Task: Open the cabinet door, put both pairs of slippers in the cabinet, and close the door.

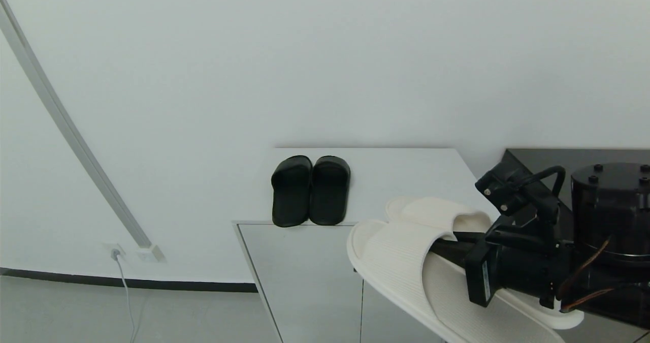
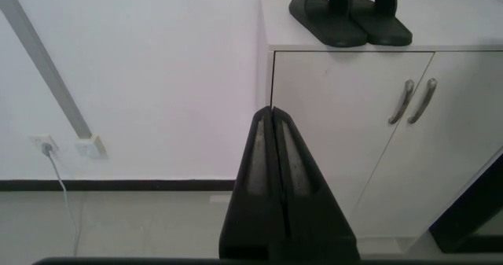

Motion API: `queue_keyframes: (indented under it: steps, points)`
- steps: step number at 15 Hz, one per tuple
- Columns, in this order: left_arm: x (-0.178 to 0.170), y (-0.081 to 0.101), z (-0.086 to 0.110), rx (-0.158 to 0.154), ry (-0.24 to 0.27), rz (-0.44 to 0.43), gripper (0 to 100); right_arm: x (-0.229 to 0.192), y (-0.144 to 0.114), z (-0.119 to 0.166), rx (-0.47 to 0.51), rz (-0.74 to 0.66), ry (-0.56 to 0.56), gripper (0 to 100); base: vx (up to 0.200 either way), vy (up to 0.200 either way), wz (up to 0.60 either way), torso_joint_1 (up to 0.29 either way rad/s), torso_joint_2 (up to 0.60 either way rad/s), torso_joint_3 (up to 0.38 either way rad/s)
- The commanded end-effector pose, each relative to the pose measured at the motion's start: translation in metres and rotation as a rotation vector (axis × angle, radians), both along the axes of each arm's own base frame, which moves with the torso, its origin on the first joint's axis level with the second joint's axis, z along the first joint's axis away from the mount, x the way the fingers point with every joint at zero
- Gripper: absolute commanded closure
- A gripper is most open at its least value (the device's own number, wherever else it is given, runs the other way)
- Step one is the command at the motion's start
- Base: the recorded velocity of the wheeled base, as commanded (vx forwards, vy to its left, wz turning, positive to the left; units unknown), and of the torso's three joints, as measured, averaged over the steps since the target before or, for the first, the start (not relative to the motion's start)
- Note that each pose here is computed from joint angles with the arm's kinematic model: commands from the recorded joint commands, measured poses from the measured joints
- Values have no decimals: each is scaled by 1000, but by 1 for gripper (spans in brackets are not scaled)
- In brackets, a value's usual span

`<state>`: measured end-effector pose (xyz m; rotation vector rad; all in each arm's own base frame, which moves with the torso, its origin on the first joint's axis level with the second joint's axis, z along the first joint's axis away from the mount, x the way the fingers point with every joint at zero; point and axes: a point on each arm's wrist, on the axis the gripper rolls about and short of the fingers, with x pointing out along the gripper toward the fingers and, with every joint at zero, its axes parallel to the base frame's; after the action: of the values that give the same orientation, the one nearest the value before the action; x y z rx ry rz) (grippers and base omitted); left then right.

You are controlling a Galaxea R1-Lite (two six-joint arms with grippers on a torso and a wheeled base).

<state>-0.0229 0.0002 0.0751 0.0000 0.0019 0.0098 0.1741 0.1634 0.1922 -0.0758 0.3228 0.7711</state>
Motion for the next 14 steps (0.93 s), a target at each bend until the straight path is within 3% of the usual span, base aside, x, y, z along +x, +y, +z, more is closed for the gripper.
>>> queue_keyframes:
  steps: [1,7,11,12,14]
  points:
    - [0,0,0,-2,1,2,100,0,1,-1,-3,2,3,100,0,0,0,0,0,0]
    - [0,0,0,0,1,-1,100,-1,0,-6,-17,2,13,100,0,0,0,0,0,0]
    - [0,0,0,0,1,-4,100,-1,0,-6,-17,3,13,100,0,0,0,-146,333,182]
    - [0,0,0,0,3,-2,0,-2,0,-6,-16,8,14,100,0,0,0,-163,373,207]
    - [0,0,0,0,3,-2,0,-2,0,-8,-22,8,19,100,0,0,0,-178,420,237]
